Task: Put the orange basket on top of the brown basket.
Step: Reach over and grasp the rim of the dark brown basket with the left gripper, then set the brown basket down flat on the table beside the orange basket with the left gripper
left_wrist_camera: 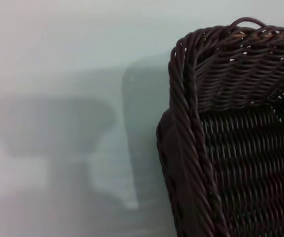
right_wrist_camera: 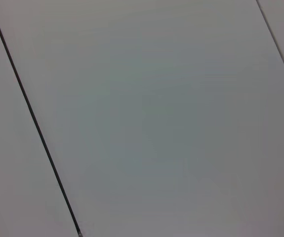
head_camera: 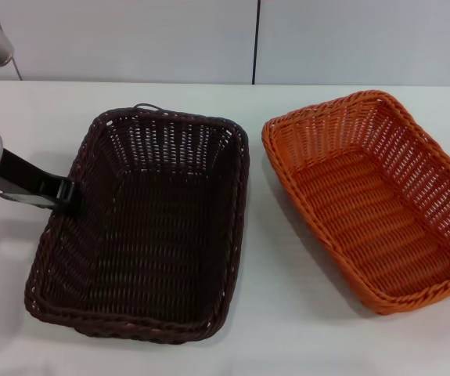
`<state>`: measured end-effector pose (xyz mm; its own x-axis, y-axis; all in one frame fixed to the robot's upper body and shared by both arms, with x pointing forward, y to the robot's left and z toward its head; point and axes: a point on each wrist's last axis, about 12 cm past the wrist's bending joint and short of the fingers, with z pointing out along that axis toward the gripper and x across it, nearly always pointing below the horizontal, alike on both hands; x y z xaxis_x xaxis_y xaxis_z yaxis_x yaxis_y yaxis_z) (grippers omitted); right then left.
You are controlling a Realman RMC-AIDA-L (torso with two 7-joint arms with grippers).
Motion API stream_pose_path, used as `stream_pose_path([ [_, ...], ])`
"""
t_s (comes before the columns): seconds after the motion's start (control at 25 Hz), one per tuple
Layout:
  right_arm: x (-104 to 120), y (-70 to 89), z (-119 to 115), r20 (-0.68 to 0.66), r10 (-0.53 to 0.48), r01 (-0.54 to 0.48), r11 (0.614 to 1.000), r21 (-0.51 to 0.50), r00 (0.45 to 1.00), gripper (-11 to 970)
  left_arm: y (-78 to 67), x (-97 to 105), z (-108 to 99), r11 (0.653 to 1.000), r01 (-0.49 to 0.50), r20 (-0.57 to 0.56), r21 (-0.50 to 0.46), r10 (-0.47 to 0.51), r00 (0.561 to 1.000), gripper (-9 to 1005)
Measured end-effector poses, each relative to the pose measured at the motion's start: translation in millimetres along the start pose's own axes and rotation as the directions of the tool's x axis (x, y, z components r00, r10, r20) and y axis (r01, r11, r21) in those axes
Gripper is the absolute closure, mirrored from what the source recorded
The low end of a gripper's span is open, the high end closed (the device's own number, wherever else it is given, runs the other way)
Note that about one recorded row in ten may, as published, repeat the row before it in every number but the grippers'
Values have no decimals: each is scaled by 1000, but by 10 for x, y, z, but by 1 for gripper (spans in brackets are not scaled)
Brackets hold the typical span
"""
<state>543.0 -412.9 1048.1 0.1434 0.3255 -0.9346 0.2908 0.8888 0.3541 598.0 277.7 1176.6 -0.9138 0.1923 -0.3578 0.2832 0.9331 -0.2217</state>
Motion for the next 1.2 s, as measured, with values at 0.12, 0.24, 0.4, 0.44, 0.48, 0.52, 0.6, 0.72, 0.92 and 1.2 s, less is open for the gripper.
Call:
stream_pose_path([
  [0.12, 0, 4, 9, -3, -4, 4, 1000, 1, 1000, 219, 3, -15, -16, 1000, -11, 7, -1, 11, 1000, 781],
  [0.24, 2, 7, 15, -5, -7, 7, 1000, 2, 1000, 219, 8, -25, -27, 1000, -18, 11, -1, 18, 1000, 795],
  [0.4, 3, 14, 23, -7, -7, 7, 1000, 2, 1000, 219, 12, -37, -48, 1000, -27, 18, -6, 28, 999, 798],
  [0.44, 3, 14, 23, -7, -7, 7, 1000, 2, 1000, 219, 12, -47, -69, 999, -37, 24, -8, 37, 999, 798],
  [0.48, 2, 17, 25, -7, -7, 7, 1000, 1, 1000, 219, 16, -55, -108, 998, -58, 32, -7, 58, 998, 798],
  [0.52, 1, 23, 30, -7, -6, 6, 1000, 0, 1000, 219, 22, -56, -131, 998, -67, 36, -1, 67, 997, 799],
  [0.6, 1, 27, 34, -7, -7, 6, 1000, -1, 1000, 219, 50, -66, -196, 997, -82, 56, 9, 81, 995, 800],
  [0.72, 4, 26, 35, -9, -7, 7, 1000, 1, 1000, 219, 123, -82, -343, 994, -109, 102, 25, 106, 989, 801],
  [0.92, 14, -10, 43, -31, -11, 12, 1000, 22, 999, 219, 225, -79, -619, 982, -182, 137, 47, 174, 975, 802],
  [1.2, 3, -77, 26, -31, -9, 10, 999, 51, 999, 219, 233, -60, -867, 943, -298, 108, 150, 284, 953, 798],
])
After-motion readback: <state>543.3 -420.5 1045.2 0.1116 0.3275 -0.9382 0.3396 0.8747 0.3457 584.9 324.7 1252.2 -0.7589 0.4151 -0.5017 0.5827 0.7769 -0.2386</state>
